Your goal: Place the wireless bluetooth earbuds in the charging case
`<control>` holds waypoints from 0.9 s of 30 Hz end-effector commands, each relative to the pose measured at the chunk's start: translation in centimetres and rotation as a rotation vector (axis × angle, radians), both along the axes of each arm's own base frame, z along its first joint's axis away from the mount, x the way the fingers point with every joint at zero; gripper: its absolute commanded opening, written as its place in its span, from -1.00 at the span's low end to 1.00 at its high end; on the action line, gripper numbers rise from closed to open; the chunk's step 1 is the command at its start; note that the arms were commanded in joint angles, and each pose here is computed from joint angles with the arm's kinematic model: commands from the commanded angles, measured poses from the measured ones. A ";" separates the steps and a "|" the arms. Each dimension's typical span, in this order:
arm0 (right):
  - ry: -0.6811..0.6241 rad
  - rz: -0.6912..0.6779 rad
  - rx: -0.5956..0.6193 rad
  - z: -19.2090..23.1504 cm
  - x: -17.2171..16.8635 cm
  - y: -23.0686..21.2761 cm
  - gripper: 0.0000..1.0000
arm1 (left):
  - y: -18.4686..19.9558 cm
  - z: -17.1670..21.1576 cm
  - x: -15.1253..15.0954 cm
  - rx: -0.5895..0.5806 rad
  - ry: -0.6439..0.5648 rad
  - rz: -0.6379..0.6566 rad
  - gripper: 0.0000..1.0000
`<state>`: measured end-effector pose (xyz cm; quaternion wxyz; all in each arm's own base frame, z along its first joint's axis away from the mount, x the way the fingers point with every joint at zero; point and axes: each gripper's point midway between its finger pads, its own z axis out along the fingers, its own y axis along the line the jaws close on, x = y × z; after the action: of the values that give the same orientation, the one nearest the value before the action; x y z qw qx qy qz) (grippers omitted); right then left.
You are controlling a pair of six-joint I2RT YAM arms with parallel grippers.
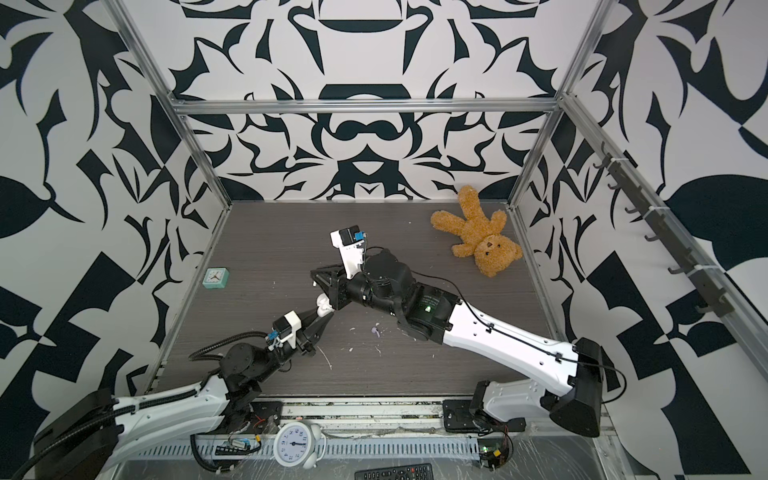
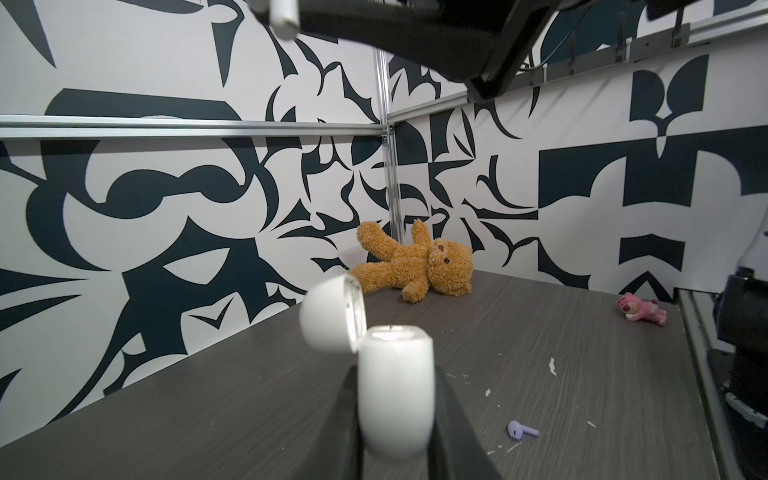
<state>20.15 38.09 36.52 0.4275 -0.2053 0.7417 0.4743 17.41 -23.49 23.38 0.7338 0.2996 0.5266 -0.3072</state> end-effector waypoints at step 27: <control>-0.012 -0.025 0.005 -1.9 -0.7 -1.9 -0.68 | 1.2 3.9 -1.1 -0.156 -0.092 -0.015 -1.00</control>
<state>19.58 35.86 33.13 0.4255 -0.2031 0.7593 0.4486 16.93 -22.75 26.23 0.7669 0.2711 0.4838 -0.3229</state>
